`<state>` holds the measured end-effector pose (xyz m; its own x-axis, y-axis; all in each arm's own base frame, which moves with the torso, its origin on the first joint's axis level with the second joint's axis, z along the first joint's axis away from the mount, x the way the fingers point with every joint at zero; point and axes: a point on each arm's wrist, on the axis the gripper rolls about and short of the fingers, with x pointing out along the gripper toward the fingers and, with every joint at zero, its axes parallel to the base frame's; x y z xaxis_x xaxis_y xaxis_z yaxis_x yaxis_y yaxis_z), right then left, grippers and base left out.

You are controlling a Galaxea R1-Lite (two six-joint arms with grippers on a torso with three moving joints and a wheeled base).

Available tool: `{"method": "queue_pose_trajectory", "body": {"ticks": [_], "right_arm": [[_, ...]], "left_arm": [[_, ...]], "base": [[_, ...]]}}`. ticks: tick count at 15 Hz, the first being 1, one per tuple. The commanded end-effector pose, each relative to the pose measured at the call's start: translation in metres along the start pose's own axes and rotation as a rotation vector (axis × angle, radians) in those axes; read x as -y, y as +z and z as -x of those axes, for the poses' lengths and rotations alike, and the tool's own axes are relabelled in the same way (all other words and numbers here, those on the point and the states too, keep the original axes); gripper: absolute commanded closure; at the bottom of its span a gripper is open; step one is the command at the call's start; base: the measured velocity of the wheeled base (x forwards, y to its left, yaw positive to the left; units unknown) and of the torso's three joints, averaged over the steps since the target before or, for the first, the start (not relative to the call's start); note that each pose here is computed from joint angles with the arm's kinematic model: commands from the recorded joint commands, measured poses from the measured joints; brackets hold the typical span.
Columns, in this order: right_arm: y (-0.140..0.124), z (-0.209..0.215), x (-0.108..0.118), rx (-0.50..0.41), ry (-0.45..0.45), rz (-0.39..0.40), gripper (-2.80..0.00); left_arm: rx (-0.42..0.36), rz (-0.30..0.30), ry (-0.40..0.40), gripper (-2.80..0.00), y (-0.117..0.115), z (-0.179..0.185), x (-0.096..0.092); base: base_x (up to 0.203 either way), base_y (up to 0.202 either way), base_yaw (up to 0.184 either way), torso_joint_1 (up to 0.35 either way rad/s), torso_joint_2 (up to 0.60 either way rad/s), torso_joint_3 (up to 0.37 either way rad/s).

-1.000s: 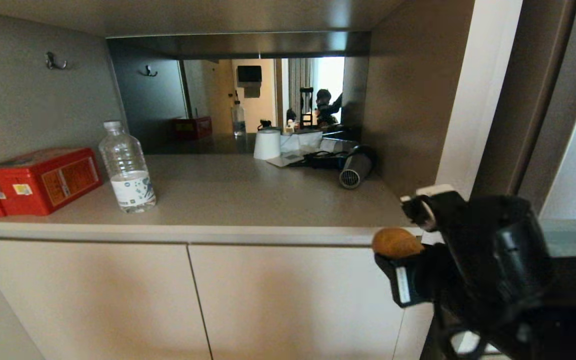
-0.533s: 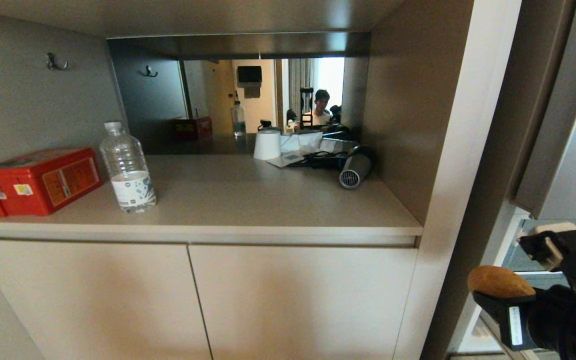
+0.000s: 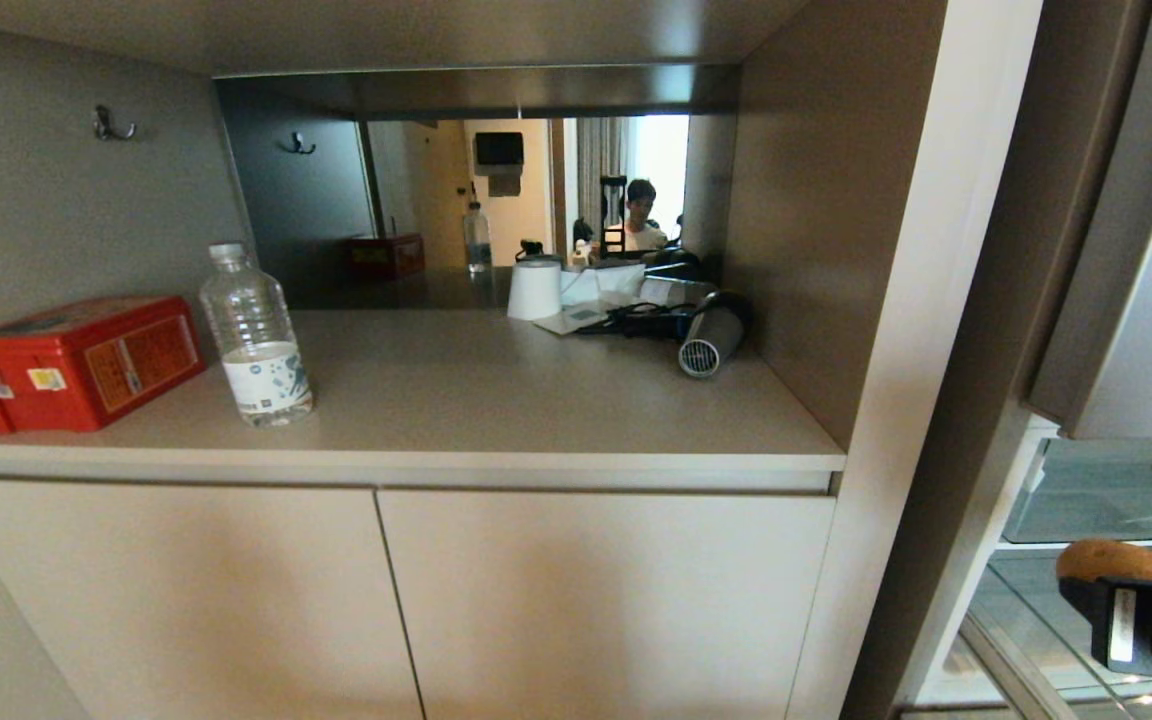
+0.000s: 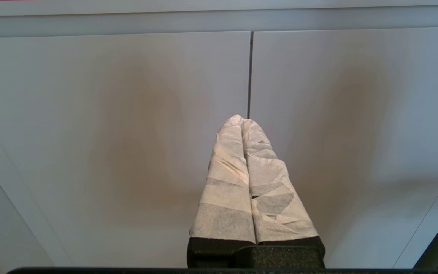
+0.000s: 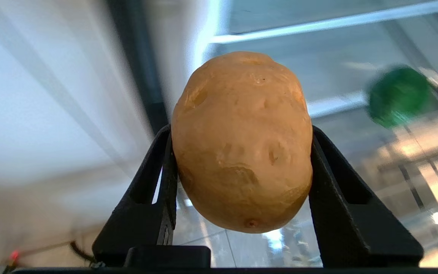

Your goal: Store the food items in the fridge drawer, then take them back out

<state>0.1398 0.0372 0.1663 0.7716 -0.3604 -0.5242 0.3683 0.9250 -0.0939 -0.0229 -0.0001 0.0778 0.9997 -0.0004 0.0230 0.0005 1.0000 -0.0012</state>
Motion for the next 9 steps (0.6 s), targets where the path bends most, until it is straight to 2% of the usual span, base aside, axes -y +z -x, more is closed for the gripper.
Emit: {"method": "queue_pose_trajectory", "body": {"ticks": [1,6,9], "right_arm": [[0.0,-0.006,0.006,-0.019,-0.045,-0.025,0.0],[0.003,-0.015,0.025,-0.068,-0.042,-0.125,0.0],[-0.01,-0.013,0.029,-0.078,-0.038,-0.092,0.0]], "left_arm": [[-0.011,0.0,0.0,0.0,-0.003,-0.001,0.0],[-0.011,0.0,0.0,0.0,-0.003,-0.001,0.0],[-0.011,0.0,0.0,0.0,-0.003,-0.001,0.0]], "base": [[0.0,0.0,0.0,0.0,0.0,0.0],[0.0,0.0,0.0,0.0,0.0,0.0],[0.0,0.0,0.0,0.0,0.0,0.0]]}}
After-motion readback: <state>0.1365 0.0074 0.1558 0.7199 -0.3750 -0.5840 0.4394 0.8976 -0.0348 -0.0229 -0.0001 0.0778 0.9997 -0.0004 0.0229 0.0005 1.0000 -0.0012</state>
